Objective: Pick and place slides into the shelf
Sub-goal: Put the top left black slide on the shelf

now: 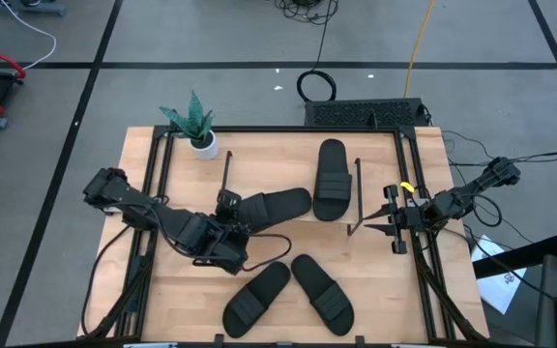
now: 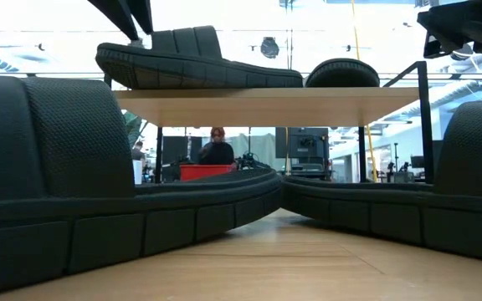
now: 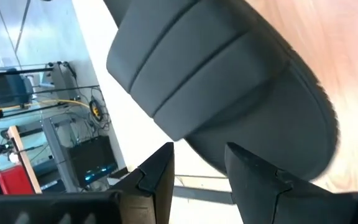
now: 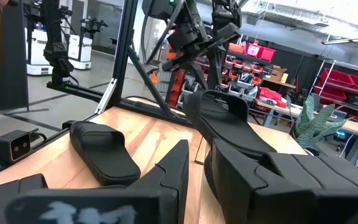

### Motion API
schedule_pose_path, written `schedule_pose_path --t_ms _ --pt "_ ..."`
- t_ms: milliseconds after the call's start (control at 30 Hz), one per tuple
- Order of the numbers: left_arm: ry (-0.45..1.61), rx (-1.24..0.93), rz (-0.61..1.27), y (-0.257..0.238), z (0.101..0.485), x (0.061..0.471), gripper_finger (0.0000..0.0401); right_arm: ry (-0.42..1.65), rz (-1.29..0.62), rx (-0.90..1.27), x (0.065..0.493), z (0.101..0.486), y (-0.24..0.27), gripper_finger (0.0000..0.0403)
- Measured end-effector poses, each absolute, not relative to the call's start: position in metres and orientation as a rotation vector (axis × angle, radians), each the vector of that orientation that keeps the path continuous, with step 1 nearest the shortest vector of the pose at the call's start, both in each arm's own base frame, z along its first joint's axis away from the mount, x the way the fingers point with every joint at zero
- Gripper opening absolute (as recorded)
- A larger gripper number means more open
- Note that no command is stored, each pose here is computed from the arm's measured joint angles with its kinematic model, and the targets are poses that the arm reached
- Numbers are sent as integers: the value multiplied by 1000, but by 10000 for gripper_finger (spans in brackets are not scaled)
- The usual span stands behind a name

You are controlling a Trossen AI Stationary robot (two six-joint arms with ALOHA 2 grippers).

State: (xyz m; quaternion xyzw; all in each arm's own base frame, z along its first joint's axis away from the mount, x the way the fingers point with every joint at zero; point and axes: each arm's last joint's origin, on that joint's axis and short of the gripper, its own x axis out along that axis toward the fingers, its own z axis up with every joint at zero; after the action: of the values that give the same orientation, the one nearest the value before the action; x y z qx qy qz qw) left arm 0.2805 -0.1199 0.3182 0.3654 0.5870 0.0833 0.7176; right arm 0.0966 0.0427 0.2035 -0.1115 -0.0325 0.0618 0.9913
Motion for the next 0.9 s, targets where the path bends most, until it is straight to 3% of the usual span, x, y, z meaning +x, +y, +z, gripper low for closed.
schedule_pose_path --t_ms 133,267,367,533,600,767,900 --pt "1284 815 162 -129 340 271 145 -65 124 -224 97 203 43 64" --pt "1143 861 181 -141 368 266 145 -65 124 -225 97 203 43 64" --pt "1108 708 132 -144 386 264 145 -65 124 -225 97 203 43 64" --pt "1183 -21 -110 -134 400 279 145 -65 124 -224 97 204 43 64" --pt "1182 -207 -254 -134 401 289 145 -65 124 -224 97 203 43 64" --pt "925 -249 -785 -161 399 312 145 -72 124 -221 97 204 43 64" --pt "631 -141 -976 -169 405 327 145 -73 125 -220 97 204 43 64"
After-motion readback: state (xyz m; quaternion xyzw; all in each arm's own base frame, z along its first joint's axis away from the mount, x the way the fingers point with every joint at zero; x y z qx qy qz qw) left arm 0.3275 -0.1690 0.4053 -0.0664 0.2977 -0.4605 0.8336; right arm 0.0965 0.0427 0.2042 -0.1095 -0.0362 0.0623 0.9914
